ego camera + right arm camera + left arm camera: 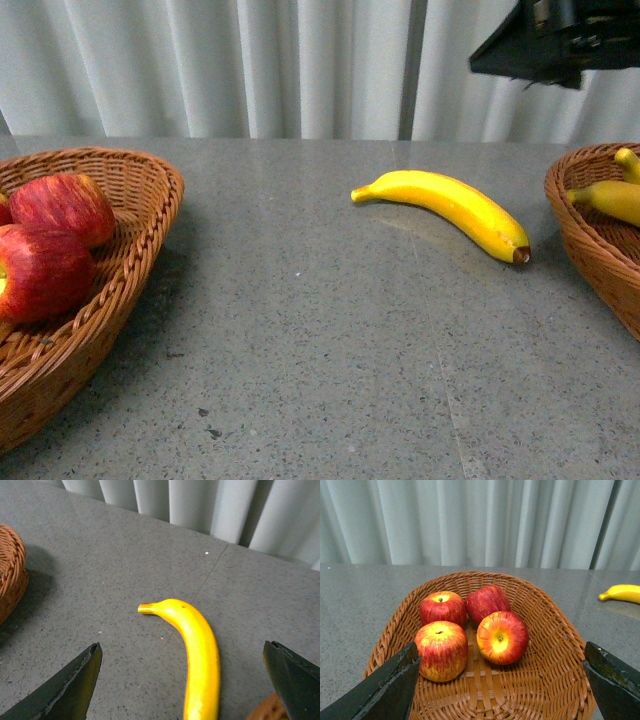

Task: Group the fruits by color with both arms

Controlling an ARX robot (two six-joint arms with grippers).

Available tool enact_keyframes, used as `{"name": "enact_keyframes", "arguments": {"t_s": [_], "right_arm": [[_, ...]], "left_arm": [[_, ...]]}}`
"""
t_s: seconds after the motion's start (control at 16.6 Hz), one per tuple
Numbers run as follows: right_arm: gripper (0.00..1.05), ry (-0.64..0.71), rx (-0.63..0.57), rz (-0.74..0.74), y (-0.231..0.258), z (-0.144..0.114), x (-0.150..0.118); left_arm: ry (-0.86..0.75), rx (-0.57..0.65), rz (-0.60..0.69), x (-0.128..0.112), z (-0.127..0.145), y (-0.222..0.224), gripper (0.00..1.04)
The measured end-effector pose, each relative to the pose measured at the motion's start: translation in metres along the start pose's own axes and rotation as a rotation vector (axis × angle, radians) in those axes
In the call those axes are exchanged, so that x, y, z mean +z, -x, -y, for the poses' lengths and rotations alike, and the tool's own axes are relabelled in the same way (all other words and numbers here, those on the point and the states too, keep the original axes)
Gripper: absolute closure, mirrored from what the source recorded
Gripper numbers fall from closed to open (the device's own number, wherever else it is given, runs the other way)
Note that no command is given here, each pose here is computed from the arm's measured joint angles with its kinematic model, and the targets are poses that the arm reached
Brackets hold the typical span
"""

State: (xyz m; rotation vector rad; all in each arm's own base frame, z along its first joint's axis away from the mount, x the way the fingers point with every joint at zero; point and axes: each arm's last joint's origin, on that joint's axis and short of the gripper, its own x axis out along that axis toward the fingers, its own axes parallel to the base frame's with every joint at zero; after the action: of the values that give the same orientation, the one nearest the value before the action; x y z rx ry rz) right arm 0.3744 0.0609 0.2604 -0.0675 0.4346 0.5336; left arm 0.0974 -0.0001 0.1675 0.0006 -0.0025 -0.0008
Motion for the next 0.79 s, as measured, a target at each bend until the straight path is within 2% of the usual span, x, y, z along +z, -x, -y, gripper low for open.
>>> {"name": "enact_keyframes", "arguments": {"t_s": [0.18, 0.3, 0.42, 0.54, 0.79], "right_arm": [[0.07, 0.027, 0.043, -0.041, -0.05, -0.014, 0.009], [0.07, 0.046, 0.063, -0.071, -0.074, -0.014, 0.01], [0.07, 0.065, 0.08, -0.122, -0.096, -0.008, 0.004], [0.07, 0.153, 0.051, -0.26, -0.119, 0.015, -0.018], [0.07, 0.174, 0.026, -0.332, -0.138, 0.014, -0.035]], "left_arm": [[0.0, 0.0, 0.0, 0.0, 0.0, 0.0, 0.07], [0.0, 0.0, 0.0, 0.0, 0.0, 0.0, 0.07], [0.0, 0.0, 0.0, 0.0, 0.0, 0.0, 0.07], [0.0, 0.0, 0.0, 0.0, 0.0, 0.0, 0.07], [0.0, 0.0, 0.0, 0.0, 0.0, 0.0, 0.07]]}}
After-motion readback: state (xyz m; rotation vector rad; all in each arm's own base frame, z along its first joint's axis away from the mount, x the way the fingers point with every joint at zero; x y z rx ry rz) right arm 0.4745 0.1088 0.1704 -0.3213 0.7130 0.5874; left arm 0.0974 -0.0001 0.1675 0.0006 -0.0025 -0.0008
